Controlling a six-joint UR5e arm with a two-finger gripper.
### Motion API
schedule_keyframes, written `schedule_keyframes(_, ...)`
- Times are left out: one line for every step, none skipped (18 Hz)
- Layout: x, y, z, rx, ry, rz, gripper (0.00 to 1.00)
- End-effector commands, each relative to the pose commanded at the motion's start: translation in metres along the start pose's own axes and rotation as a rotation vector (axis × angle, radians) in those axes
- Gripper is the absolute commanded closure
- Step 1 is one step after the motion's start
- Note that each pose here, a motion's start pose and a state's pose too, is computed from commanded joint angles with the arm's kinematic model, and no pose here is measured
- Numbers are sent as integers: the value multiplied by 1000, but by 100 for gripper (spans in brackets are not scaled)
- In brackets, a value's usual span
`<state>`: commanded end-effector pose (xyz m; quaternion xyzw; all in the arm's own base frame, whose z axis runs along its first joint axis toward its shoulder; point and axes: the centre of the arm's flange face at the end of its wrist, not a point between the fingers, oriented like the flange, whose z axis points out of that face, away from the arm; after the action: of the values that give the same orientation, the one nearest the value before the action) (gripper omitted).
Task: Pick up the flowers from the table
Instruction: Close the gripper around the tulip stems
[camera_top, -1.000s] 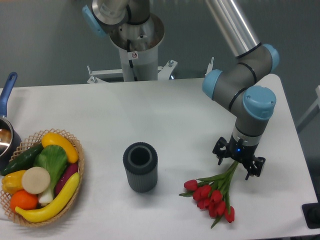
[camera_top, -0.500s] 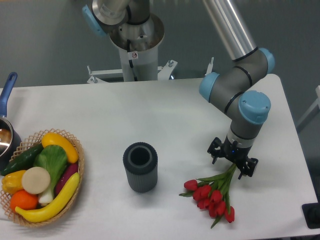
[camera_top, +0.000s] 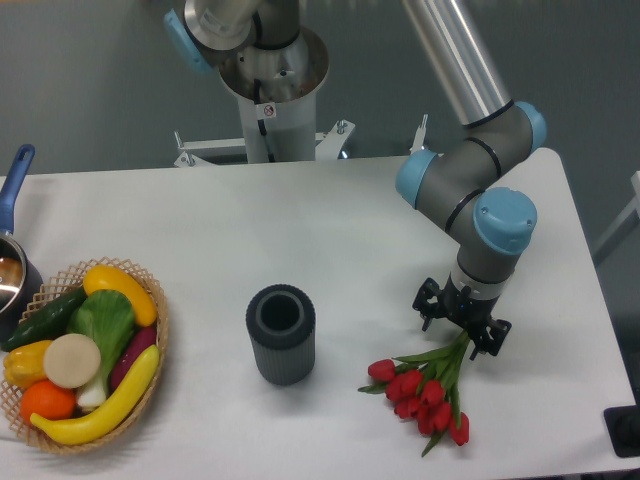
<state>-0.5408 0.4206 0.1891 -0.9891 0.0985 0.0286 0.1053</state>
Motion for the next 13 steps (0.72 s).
schedule_keyframes(0, 0, 0, 1, 2, -2, 31)
schedule_keyframes(1, -1, -1, 2, 1, 0, 37)
schedule_keyframes(0, 0, -1, 2, -1, -3, 42)
schedule_keyframes(1, -1, 0, 2, 1, -3, 46)
schedule_keyframes(1, -1, -1, 2, 1, -5, 54)
schedule_keyframes(2, 0, 0, 1, 2, -6, 57)
schedule_keyframes(2, -1, -1, 2, 1, -5, 60)
schedule_keyframes(2, -1, -1, 2, 1, -6, 64)
schedule_keyframes(1, -1, -2, 2, -1, -6, 67)
schedule_keyframes(1, -1, -2, 2, -1, -6, 72)
schedule_keyframes(1, -1, -3, 2, -2, -7, 75)
schedule_keyframes(1, 0, -3, 2, -1, -9, 78)
schedule_keyframes(0, -1, -3, 4, -4, -10, 79)
